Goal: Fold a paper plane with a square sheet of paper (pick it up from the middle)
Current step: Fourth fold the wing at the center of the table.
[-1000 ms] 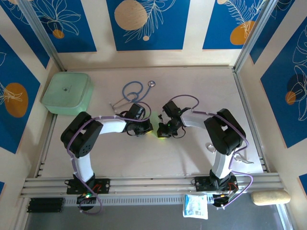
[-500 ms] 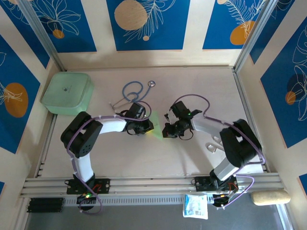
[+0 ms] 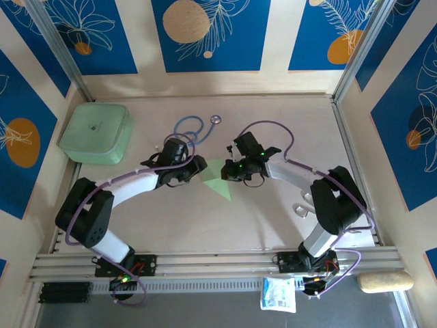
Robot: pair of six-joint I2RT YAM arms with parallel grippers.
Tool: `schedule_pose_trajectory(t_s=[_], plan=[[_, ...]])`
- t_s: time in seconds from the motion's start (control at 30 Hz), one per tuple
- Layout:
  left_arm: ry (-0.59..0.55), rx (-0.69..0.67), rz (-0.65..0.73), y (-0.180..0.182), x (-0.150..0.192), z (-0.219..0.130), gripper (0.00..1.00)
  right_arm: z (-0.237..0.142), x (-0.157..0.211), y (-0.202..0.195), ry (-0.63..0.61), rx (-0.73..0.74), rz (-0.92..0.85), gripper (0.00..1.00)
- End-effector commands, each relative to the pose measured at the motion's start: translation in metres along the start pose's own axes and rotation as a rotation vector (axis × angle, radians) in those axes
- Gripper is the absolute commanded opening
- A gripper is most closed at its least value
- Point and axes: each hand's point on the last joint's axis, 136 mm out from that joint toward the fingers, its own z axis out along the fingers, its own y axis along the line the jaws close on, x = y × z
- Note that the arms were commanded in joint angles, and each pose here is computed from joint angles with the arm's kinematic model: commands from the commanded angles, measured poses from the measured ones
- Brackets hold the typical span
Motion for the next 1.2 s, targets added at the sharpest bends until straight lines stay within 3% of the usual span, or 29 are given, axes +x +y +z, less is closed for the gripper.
schedule_pose_trajectory(t_s=[0.0,0.37,0.77,1.17], plan=[[-0.01,-0.037,-0.047,0.017,0.003,-0.003,0.49,0.013,0.003,-0.006,0.042,0.034,0.043,0.11],[0.14,-0.016,-0.094,0.02,0.024,0.026,0.46,0.044,0.001,-0.041,0.101,0.179,0.092,0.17],[0.197,-0.004,-0.094,0.016,0.028,0.041,0.27,0.055,0.016,-0.06,0.174,0.22,0.12,0.15],[0.172,-0.063,-0.107,0.028,0.026,0.04,0.36,0.057,0.016,-0.065,0.179,0.229,0.131,0.13]])
